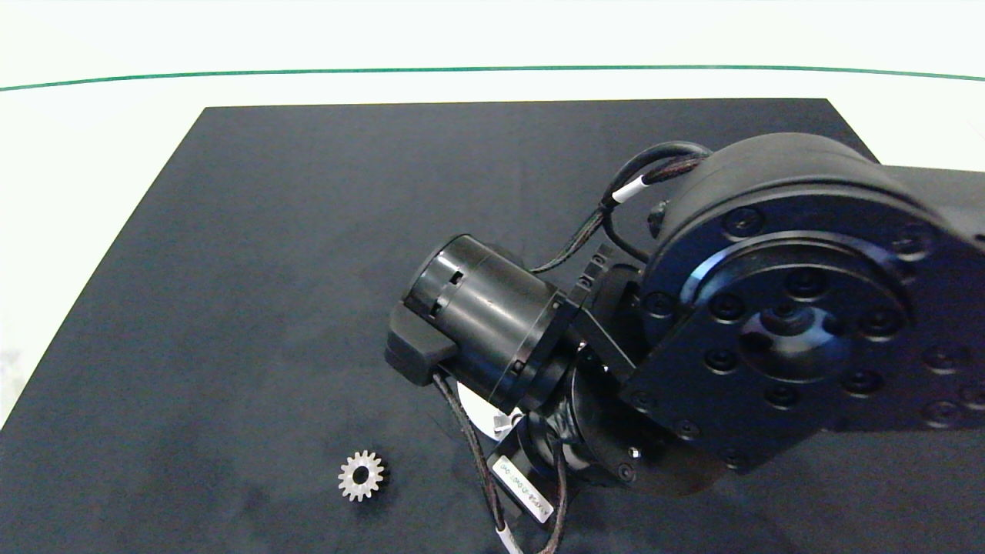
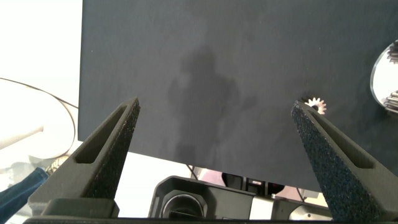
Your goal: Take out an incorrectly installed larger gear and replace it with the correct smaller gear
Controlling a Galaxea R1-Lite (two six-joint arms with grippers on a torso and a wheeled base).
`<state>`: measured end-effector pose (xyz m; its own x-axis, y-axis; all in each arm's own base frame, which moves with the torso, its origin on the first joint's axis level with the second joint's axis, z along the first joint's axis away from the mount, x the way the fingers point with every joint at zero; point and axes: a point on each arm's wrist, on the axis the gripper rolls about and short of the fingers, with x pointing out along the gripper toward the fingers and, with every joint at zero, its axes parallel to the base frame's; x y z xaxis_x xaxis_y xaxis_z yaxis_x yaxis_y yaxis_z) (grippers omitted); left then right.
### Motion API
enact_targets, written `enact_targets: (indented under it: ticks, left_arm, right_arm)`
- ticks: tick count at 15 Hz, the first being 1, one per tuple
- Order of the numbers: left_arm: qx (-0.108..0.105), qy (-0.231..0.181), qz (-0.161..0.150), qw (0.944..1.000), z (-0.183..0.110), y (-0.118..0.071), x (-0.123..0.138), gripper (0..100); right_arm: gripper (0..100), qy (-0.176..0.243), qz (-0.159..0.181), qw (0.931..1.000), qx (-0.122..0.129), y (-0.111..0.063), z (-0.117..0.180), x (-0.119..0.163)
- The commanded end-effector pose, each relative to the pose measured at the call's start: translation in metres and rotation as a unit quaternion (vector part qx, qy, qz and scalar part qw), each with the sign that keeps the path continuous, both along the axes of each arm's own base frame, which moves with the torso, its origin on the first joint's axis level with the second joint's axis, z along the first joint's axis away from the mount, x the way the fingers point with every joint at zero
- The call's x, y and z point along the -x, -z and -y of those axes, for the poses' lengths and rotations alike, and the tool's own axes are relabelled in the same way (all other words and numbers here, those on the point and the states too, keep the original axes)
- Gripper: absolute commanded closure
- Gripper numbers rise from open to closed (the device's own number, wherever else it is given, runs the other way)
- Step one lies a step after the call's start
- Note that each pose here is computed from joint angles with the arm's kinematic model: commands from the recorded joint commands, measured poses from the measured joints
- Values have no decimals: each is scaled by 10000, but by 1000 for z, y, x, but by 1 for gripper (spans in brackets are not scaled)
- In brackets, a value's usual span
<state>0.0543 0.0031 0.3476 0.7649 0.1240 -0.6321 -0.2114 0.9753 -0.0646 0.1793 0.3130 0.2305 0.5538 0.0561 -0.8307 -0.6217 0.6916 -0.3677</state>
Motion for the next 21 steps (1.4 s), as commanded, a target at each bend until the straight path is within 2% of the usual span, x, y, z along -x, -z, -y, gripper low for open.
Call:
enact_targets:
  ticks: [1, 4, 6, 7, 14, 21]
  left_arm:
    - [4, -11, -23, 10000, 0, 0, 0, 0]
    - [4, -11, -23, 10000, 0, 0, 0, 0]
    - [4, -11, -23, 10000, 0, 0, 0, 0]
    - [4, -11, -23, 10000, 0, 0, 0, 0]
    - [4, -11, -31, 10000, 0, 1, 0, 0]
    - [-2, 1, -40, 10000, 0, 1, 0, 0]
  right_arm:
    - [0, 141, -48, 9998, 94, 6, 4, -12]
    - [0, 279, -43, 9995, -116, 9, 4, -27]
    - [0, 215, -96, 9991, -360, 10, -1, -30]
    - [0, 181, -142, 9990, -375, 12, -3, -30]
    - [0, 100, -208, 9995, -209, 31, -14, -38]
    - [3, 63, -183, 9997, -175, 41, -18, -46]
